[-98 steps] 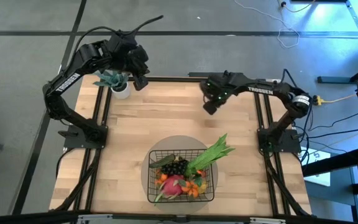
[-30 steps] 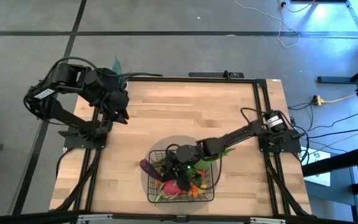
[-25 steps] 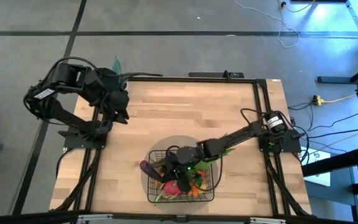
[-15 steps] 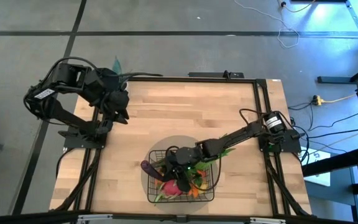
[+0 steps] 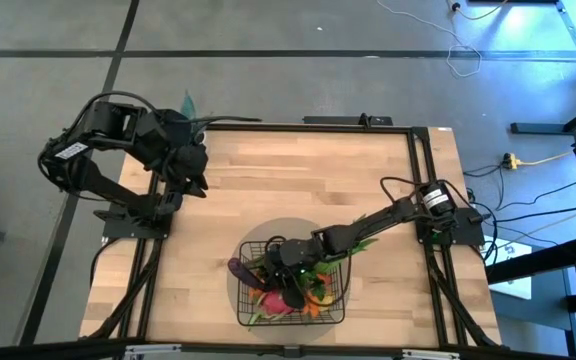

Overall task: Build produce basket
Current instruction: Put the eggplant into the black mesh basket

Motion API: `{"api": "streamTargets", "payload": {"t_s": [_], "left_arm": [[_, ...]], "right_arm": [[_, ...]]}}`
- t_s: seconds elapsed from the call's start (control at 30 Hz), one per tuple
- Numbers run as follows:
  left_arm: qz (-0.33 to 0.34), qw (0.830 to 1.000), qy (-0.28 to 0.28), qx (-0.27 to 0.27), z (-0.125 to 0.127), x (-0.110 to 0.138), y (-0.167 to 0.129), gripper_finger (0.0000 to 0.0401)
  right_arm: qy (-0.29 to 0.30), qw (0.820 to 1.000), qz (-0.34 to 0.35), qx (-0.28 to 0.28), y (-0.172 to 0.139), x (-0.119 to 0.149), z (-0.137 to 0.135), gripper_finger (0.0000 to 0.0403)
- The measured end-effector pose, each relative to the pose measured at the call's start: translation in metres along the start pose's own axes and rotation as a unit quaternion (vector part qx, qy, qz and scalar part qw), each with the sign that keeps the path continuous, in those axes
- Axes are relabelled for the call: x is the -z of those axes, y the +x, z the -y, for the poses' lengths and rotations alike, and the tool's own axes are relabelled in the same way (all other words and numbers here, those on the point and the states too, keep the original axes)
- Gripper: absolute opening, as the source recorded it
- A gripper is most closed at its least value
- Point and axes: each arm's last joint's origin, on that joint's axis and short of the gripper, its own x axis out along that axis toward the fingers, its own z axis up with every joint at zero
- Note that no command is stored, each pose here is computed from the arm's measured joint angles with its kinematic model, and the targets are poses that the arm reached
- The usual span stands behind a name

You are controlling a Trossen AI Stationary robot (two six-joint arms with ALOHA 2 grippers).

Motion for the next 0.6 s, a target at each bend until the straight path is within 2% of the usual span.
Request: {"api": "streamTargets", "payload": {"t_s": [0.23,0.6], "left_arm": [[0.0,1.0,0.0,0.0,0.0,0.0,-0.0001,0.0084],[-0.007,1.0,-0.001,0.0,-0.0001,0.0013,0.0,0.0084]], "right_arm": [[0.015,1.0,0.0,0.001,-0.0002,-0.0002,0.0007,0.0053],[0.028,0.999,0.009,0.024,-0.0002,-0.0006,0.0019,0.0061]]}}
